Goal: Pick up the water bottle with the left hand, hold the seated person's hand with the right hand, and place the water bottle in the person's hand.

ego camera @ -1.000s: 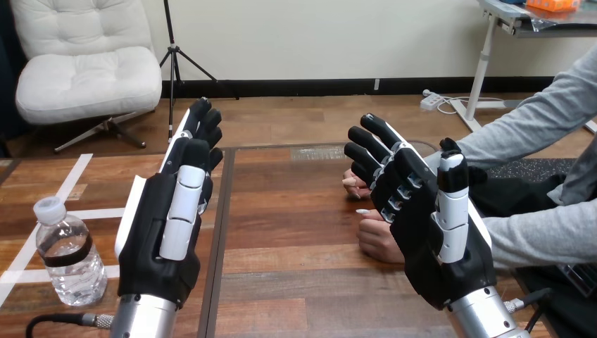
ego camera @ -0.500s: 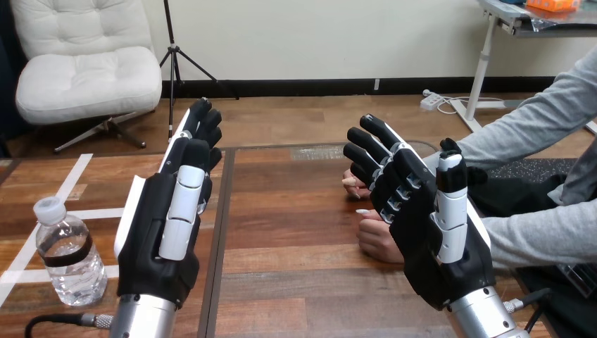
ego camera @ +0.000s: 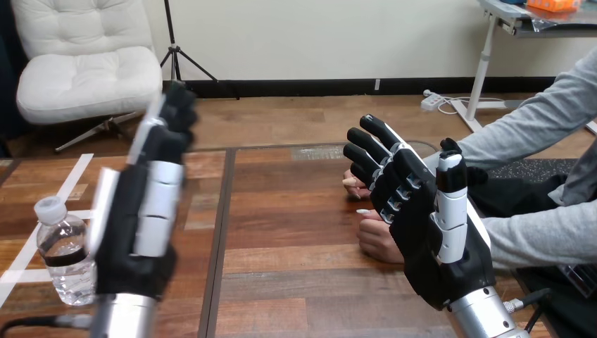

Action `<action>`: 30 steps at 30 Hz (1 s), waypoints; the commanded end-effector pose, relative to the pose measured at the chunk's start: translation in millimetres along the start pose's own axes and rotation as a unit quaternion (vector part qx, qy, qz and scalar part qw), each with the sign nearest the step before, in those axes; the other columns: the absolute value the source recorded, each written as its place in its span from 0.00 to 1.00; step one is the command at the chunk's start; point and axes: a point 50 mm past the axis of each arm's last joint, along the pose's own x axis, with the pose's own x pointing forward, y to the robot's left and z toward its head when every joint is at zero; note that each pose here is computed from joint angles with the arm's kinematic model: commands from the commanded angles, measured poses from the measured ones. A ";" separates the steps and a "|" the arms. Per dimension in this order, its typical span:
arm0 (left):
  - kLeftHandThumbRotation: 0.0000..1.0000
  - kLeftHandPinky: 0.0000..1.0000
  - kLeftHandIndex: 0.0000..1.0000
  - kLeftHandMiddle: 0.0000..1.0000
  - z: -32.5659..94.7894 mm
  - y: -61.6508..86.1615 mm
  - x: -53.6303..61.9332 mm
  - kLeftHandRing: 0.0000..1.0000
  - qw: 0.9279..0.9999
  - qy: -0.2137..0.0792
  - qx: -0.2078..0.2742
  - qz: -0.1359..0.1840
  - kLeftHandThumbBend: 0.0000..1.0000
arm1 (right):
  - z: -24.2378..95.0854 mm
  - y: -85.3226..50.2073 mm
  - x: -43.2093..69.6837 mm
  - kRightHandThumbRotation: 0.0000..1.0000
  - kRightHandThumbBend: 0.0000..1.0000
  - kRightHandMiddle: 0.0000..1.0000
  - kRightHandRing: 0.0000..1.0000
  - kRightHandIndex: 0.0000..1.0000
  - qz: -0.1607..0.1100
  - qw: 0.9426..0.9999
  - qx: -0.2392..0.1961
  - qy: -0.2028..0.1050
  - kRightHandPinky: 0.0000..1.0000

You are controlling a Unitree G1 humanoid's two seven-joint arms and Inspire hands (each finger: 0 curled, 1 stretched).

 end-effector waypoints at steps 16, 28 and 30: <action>0.94 0.90 0.91 0.93 35.7 32.0 17.3 0.93 0.988 -0.128 0.040 0.078 0.65 | 14.8 3.7 12.1 1.00 0.80 0.92 0.94 0.92 0.021 0.999 -0.014 -0.036 1.00; 0.95 0.88 0.89 0.92 44.3 48.8 15.8 0.92 0.980 -0.148 0.063 0.116 0.71 | 14.8 3.3 12.4 1.00 0.80 0.92 0.93 0.92 0.019 0.999 -0.015 -0.036 1.00; 0.94 0.87 0.88 0.91 45.0 52.1 15.2 0.91 0.979 -0.150 0.062 0.124 0.73 | 14.6 3.2 12.4 1.00 0.80 0.92 0.93 0.92 0.018 0.999 -0.015 -0.036 1.00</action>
